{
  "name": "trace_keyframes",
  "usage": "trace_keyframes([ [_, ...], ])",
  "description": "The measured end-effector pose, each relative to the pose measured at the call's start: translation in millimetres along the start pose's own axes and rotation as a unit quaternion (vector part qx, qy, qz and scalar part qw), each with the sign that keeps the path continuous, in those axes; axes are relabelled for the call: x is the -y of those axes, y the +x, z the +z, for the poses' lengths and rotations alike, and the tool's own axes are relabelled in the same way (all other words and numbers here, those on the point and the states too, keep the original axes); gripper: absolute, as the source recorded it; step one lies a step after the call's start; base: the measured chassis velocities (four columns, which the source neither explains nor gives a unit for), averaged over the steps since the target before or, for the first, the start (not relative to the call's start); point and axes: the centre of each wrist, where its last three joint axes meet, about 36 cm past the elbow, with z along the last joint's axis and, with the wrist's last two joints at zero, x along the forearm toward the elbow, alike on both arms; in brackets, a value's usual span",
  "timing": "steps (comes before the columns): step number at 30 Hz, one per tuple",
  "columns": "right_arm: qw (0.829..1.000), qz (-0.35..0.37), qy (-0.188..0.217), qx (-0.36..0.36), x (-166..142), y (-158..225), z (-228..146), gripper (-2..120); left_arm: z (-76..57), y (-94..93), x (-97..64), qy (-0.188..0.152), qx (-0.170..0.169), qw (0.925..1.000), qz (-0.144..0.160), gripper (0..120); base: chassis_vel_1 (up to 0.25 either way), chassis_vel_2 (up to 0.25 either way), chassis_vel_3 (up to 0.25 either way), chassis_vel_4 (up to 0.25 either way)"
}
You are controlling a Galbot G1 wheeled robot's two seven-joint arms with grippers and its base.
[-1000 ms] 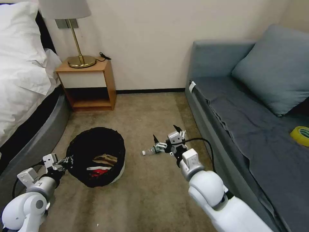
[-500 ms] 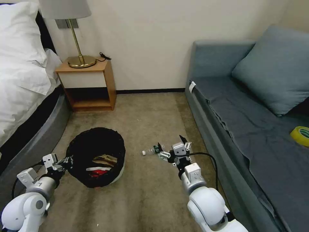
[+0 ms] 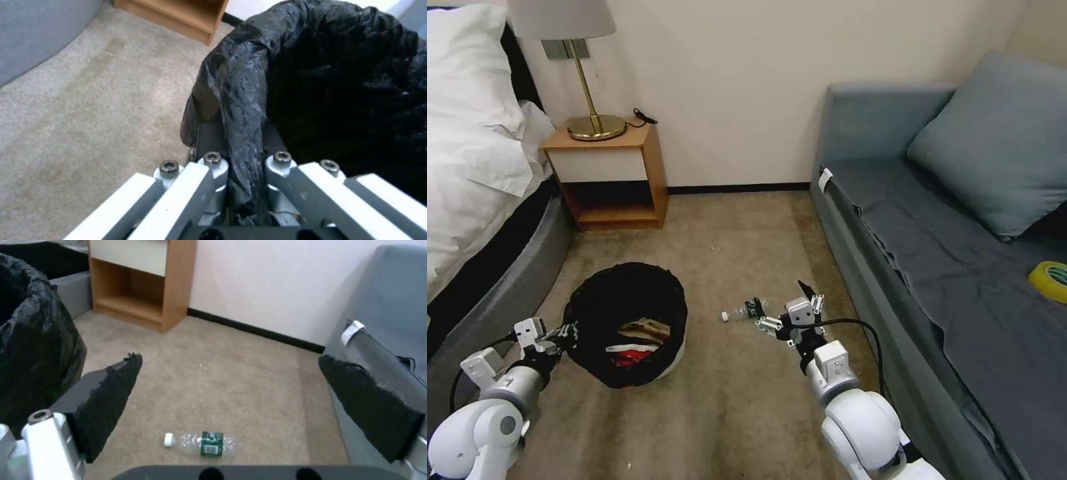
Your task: Pick up the trash bin, then pick up the garbage on the floor and place it into the trash bin.
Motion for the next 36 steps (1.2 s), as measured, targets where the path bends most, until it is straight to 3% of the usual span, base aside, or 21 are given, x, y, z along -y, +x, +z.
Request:
trace_keyframes([
  [14,1.0,-0.016,0.006,0.003,4.1,1.8,0.3,100,0.6,3.6,0.9,0.004,0.003,1.0,-0.002,5,0.0,0.0,0.0,0.0],
  [36,1.0,-0.026,0.007,0.001,2.5,-6.0,4.0,100,1.2,1.5,-1.9,0.009,0.005,0.9999,-0.006,5,-0.054,0.066,0.058,-0.062],
])
